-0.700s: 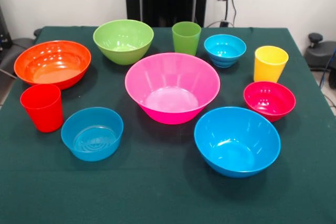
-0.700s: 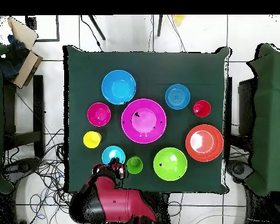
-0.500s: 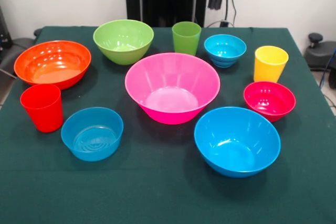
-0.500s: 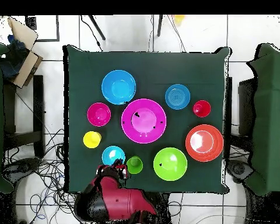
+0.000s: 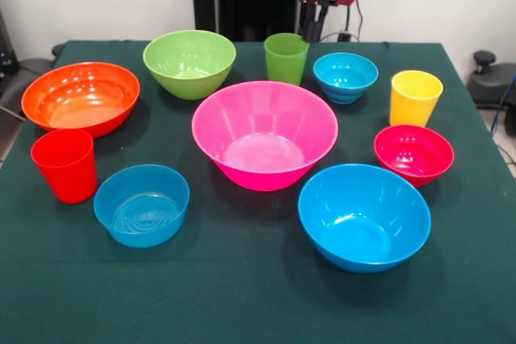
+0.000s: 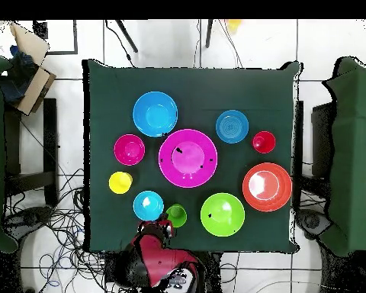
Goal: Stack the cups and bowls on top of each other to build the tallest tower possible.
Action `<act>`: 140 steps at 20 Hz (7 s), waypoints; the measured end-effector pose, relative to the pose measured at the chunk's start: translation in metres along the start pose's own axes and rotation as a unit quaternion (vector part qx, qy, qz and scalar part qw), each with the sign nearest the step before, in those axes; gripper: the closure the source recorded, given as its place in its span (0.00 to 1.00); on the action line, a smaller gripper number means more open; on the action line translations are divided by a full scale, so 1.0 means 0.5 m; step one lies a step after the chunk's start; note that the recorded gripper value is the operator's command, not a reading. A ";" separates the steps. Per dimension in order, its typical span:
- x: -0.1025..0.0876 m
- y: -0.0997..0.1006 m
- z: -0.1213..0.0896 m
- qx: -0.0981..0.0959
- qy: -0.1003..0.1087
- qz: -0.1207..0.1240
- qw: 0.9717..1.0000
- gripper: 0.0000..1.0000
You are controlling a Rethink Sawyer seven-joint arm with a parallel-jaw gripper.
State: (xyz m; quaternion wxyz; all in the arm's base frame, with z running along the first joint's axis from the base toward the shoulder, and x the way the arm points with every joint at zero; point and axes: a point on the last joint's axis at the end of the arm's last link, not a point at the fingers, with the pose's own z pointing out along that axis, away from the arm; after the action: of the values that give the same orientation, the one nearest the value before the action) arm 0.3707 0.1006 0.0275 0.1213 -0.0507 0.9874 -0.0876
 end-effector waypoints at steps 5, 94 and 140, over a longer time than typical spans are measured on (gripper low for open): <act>0.021 0.013 0.026 0.000 -0.028 -0.007 1.000 1.00; -0.413 -0.209 -0.130 -0.037 -0.034 0.096 0.994 1.00; -0.337 -0.238 -0.033 -0.019 -0.086 -0.011 0.996 0.00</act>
State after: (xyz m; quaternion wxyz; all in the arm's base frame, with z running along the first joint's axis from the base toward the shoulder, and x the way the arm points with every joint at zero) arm 0.5387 0.0070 0.1041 0.2036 -0.0715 0.9743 -0.0650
